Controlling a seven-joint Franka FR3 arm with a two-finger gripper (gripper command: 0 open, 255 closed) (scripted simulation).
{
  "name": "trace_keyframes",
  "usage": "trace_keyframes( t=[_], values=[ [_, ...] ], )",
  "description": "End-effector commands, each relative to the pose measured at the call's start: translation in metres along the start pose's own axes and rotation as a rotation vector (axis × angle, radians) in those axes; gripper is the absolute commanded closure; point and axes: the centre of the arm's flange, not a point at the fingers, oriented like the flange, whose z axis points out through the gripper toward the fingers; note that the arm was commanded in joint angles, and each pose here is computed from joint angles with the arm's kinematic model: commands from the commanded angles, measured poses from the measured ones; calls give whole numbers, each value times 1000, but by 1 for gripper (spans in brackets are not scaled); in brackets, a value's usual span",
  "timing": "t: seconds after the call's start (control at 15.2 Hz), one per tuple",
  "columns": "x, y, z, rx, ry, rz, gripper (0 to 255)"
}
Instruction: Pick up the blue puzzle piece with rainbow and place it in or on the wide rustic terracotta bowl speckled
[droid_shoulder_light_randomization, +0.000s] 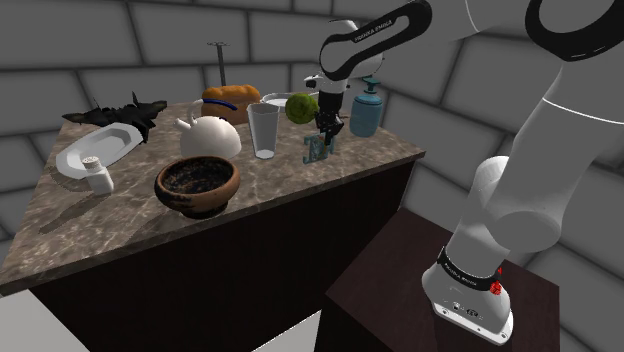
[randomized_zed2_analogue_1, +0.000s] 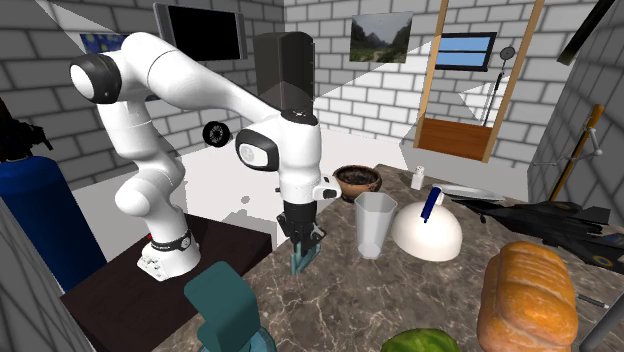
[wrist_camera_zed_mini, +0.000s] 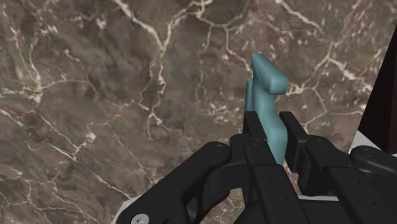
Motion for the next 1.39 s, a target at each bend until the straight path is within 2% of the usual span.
trace_keyframes(
  t=[0.0, 1.32],
  values=[
    [0, 0, -8, 0, 0, 0, 255],
    [3, -4, -113, 0, 0, 0, 255]
  ],
)
